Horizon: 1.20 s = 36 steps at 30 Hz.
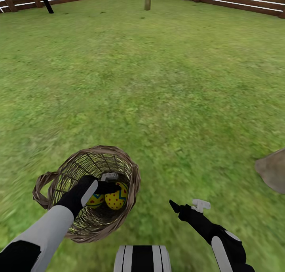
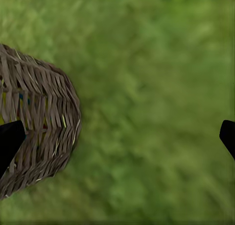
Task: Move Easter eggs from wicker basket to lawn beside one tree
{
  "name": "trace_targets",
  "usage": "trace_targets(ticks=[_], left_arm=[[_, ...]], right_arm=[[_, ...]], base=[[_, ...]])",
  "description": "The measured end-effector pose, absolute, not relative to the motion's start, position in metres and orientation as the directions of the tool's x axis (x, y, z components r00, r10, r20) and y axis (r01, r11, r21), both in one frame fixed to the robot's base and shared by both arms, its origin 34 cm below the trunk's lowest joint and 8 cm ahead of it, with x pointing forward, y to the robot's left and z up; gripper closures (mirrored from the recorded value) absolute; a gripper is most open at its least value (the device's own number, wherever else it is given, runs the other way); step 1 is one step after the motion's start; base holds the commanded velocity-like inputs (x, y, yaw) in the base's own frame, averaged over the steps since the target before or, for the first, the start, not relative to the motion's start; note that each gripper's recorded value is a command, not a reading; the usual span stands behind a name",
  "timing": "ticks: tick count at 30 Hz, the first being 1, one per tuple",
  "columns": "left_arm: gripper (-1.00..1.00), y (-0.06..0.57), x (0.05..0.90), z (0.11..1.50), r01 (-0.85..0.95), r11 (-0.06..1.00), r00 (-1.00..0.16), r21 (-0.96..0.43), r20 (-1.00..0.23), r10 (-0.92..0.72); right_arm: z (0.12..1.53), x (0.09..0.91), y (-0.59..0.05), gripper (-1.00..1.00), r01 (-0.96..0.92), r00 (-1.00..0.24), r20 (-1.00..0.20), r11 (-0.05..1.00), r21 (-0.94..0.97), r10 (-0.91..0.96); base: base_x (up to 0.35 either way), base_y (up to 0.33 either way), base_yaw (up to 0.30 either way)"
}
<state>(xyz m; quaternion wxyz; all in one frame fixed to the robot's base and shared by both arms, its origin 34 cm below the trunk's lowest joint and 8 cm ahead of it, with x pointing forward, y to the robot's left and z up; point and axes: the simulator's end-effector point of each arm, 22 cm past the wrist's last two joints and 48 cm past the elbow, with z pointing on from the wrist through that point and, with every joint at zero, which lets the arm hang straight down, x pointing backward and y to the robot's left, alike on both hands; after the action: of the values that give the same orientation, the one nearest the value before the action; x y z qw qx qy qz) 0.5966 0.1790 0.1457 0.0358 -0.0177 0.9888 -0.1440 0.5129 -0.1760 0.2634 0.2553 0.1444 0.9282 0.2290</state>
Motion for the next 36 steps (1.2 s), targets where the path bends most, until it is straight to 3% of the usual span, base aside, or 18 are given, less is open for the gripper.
trace_targets(ticks=[36], left_arm=[[1.0, 0.177, 0.598, 0.157, -0.031, 0.955, -0.997, -0.295, -0.065, -0.052]], right_arm=[[0.273, 0.518, -0.176, -1.0, 0.14, -0.82, -0.425, 0.854, 0.501, 0.384]], base=[[0.0, 0.0, 0.0]])
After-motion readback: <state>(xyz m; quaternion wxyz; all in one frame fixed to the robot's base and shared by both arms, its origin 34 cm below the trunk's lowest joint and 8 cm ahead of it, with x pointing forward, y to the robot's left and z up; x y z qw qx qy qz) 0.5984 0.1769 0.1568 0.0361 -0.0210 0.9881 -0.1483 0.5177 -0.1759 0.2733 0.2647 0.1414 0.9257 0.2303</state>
